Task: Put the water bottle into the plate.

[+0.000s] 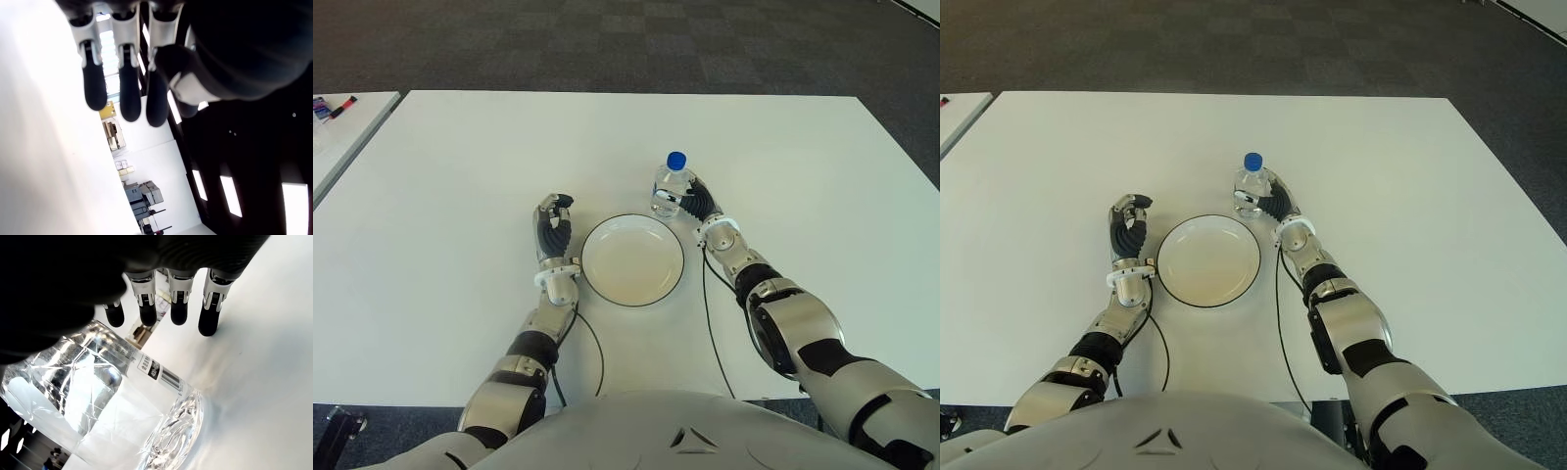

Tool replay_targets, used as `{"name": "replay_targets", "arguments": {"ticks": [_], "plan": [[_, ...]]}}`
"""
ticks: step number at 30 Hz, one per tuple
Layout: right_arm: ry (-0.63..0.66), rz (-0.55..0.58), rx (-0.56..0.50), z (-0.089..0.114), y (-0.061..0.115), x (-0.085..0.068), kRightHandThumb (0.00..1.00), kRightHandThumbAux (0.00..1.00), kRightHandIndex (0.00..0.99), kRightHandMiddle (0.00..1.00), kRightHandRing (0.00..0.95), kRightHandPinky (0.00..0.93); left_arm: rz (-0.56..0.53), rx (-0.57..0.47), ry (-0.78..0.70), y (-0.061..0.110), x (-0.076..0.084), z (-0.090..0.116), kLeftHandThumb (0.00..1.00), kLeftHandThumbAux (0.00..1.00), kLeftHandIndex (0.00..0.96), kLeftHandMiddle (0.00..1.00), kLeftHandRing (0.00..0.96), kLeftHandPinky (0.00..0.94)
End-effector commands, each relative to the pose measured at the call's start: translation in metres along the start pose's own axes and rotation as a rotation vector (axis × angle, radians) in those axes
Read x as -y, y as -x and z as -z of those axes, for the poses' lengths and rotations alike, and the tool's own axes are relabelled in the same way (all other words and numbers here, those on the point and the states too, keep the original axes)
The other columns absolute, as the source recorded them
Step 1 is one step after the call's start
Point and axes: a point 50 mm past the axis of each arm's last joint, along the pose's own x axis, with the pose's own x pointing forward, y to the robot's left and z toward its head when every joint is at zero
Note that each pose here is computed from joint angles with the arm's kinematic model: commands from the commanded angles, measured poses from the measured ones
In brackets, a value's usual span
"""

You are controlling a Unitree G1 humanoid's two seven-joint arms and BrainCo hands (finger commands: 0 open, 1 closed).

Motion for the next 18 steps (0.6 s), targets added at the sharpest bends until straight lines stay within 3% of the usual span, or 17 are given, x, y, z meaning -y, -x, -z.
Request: {"name": "replay_targets", "arguments": {"ticks": [1, 18], "plan": [[0.023, -0.056, -0.013, 0.0011, 0.0009, -0.0086, 0.536, 0.379, 0.031, 0.013, 0.065, 0.214, -0.001, -0.021, -0.027, 0.0046, 0.0001, 0.0034, 0.845, 0.671, 0.453, 0.434, 0.401, 0.425], [-0.023, -0.108, 0.02, -0.0083, -0.0011, -0.0184, 0.54, 0.378, 0.03, 0.0, 0.046, 0.184, 0.001, -0.025, -0.034, 0.0038, -0.001, 0.0028, 0.845, 0.671, 0.466, 0.426, 0.39, 0.422]]}}
